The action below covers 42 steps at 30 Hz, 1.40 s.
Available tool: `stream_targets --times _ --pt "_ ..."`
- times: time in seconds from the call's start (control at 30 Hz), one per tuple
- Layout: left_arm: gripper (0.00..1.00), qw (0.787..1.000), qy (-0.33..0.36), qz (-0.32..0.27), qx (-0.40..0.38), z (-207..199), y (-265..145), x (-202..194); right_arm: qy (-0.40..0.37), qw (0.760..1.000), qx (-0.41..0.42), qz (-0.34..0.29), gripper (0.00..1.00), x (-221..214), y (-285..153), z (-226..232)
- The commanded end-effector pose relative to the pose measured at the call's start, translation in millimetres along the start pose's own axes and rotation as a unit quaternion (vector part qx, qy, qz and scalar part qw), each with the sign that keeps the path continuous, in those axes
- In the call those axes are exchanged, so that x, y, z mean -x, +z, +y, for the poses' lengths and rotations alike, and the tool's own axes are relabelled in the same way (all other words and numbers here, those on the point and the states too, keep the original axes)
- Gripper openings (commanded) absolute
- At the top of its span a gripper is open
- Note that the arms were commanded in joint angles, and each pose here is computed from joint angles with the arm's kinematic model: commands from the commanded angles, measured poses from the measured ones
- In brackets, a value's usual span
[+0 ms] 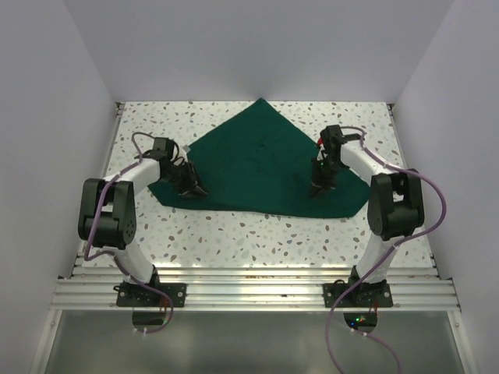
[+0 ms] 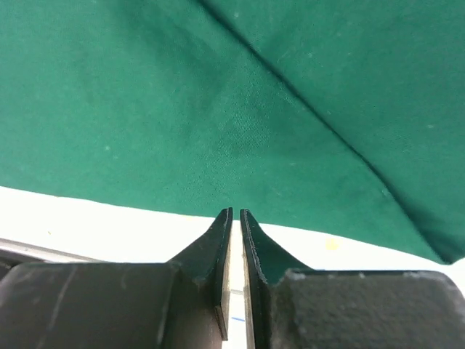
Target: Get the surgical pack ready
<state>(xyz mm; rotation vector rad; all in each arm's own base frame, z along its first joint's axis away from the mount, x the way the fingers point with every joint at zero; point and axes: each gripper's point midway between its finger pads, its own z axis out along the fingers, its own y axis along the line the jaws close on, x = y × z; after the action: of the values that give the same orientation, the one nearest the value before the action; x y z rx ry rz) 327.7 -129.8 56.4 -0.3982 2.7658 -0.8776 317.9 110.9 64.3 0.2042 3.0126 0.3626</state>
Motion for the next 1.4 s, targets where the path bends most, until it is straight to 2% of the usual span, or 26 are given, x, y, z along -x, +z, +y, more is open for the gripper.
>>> stream_targets --times 0.0,0.1,0.3,0.43,0.53,0.7,0.8,0.93,1.03,1.17,1.37 --pt "0.27 0.998 -0.022 0.024 -0.054 -14.8 10.2 -9.8 0.026 0.999 0.028 0.029 0.11 -7.4 21.3 2.4" --pt "0.26 0.996 -0.038 0.053 -0.06 -5.4 24.8 -21.8 0.025 0.999 0.007 0.038 0.1 -10.2 36.9 -9.6" --pt "0.25 0.996 -0.048 0.073 -0.013 28.0 41.2 -31.1 0.024 0.998 -0.01 0.062 0.08 -18.2 57.6 -22.2" --pt "0.25 0.994 -0.092 0.048 0.023 64.5 25.7 -20.6 0.017 0.996 -0.062 0.066 0.07 -15.6 57.2 -40.1" --pt "0.26 0.996 -0.079 0.019 0.049 72.8 4.8 -4.5 0.007 0.994 -0.097 0.052 0.07 -9.3 46.3 -50.5" --pt "0.28 0.998 -0.058 -0.011 0.003 35.8 -15.8 9.7 0.006 0.997 -0.06 0.044 0.07 -4.1 37.2 -33.9" --pt "0.29 0.999 -0.033 -0.008 -0.021 -6.1 -11.6 3.7 0.007 0.998 -0.044 0.046 0.07 -2.9 36.5 -27.4" --pt "0.26 0.998 -0.026 -0.01 -0.051 -32.3 -3.8 -1.6 0.004 0.998 -0.04 0.049 0.07 -2.2 38.7 -26.2" --pt "0.23 0.998 -0.041 0.009 -0.054 -24.6 10.7 -9.9 0.005 0.998 -0.039 0.048 0.07 -1.5 39.1 -26.3" --pt "0.2 0.997 -0.064 0.033 -0.026 6.5 34.1 -20.5 0.004 0.998 -0.037 0.047 0.07 -1.5 40.1 -25.4" --pt "0.2 0.996 -0.082 0.023 0.004 39.2 32.9 -10.1 0.003 0.998 -0.043 0.044 0.07 -1.0 40.6 -27.9"
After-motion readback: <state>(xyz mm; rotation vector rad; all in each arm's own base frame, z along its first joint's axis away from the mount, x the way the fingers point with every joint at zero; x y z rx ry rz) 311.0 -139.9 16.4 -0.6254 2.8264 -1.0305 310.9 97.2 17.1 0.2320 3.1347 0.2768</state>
